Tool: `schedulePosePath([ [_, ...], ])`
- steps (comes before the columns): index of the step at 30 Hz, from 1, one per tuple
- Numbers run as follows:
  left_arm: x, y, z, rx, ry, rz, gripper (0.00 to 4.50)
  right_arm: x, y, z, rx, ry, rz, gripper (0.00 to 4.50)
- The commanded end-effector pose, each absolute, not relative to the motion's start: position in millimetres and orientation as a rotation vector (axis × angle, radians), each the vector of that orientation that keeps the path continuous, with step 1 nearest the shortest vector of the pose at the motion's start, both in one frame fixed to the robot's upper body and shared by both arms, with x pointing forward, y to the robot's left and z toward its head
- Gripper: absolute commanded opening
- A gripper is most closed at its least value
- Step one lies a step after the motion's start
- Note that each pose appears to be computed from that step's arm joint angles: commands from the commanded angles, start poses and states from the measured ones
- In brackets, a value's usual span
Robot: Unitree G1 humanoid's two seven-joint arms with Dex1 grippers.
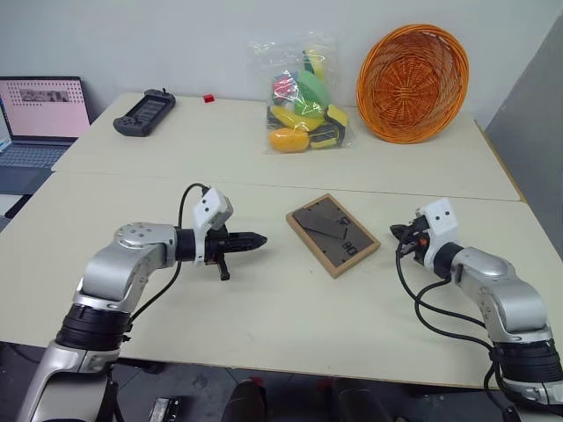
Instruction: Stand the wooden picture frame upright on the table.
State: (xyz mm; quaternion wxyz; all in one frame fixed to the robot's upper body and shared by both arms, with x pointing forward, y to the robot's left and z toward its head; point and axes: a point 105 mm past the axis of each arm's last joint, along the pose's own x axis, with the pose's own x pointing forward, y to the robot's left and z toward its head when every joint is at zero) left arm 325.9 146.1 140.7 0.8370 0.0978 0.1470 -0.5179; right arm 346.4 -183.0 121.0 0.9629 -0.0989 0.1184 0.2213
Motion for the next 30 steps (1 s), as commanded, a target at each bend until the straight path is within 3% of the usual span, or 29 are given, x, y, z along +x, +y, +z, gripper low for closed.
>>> schedulePosePath([
  [1,341.5,134.8,132.8,0.235,0.284,-1.081,0.0,354.0,-172.0,132.8,-0.219,0.171,0.461,0.03],
  [11,372.4,113.7,115.8,0.326,0.264,-1.103,0.0,362.0,-162.9,133.9,-0.247,0.139,0.457,0.03],
  [30,400.4,82.5,111.3,0.366,0.234,-1.105,0.0,337.4,-139.3,124.0,-0.123,0.183,0.498,0.03],
])
